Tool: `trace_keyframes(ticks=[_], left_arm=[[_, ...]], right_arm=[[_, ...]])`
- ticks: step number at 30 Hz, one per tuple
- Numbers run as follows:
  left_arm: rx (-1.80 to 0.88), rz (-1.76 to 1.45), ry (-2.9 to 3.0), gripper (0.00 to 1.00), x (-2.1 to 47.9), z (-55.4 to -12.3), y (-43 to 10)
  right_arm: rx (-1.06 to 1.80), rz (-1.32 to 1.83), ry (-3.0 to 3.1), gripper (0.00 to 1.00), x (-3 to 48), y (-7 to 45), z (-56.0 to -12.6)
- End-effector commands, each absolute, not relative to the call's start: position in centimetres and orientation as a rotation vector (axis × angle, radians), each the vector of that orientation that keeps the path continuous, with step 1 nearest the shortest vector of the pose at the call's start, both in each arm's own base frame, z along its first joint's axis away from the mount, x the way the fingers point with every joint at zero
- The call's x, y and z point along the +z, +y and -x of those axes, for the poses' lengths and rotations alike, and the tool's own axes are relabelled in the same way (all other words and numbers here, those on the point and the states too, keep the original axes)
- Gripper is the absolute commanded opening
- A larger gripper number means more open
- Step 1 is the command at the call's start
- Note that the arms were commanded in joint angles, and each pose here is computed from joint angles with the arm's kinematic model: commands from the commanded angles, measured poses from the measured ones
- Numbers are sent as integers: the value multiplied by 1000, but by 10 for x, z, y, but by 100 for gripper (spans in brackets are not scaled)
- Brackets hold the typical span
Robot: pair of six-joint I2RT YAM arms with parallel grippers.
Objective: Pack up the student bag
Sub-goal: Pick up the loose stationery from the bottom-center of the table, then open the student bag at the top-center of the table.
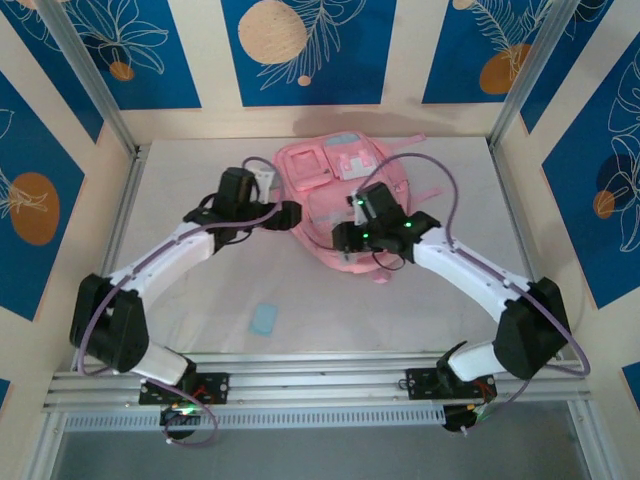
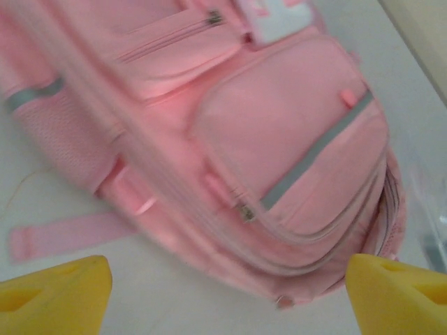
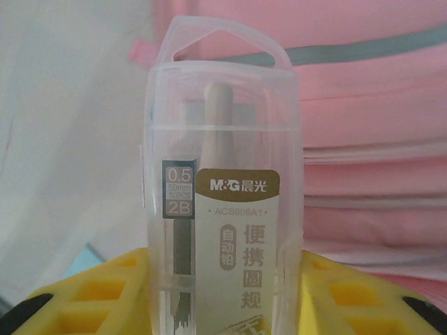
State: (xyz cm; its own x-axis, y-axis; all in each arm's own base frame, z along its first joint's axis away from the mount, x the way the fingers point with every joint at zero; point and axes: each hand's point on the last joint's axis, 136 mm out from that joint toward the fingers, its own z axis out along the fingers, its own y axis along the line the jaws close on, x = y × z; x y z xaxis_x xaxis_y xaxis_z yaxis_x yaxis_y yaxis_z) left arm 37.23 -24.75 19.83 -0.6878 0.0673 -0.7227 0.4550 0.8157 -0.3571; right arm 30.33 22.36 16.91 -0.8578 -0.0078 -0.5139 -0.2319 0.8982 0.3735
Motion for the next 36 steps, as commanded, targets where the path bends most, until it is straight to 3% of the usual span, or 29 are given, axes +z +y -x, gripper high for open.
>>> trace_keyframes(ticks=[1, 12, 17, 24, 27, 28, 32, 36], left_arm=[[-586, -601, 2220, 85, 197, -377, -280], [-254, -1116, 2208, 87, 152, -375, -355], [-88, -1255, 2198, 86, 126, -377, -368], [-52, -1288, 2204, 82, 110, -381, -373], [-29, -1298, 2203, 67, 105, -385, -372], [-26, -1303, 2206, 57, 103, -385, -373], [-63, -1306, 2216, 0, 107, -383, -376], [-185, -1274, 2231, 0, 127, -373, -383]], right_arm=[[598, -129, 2543, 42, 171, 182, -305], [649, -527, 2414, 43, 166, 82, -289], [711, -646, 2357, 43, 157, 59, -275], [755, -696, 2337, 43, 150, 50, -267], [768, -689, 2335, 42, 150, 52, -269], [774, -686, 2337, 41, 150, 53, -270], [798, -685, 2334, 41, 151, 55, -274], [871, -667, 2318, 40, 156, 64, -281]])
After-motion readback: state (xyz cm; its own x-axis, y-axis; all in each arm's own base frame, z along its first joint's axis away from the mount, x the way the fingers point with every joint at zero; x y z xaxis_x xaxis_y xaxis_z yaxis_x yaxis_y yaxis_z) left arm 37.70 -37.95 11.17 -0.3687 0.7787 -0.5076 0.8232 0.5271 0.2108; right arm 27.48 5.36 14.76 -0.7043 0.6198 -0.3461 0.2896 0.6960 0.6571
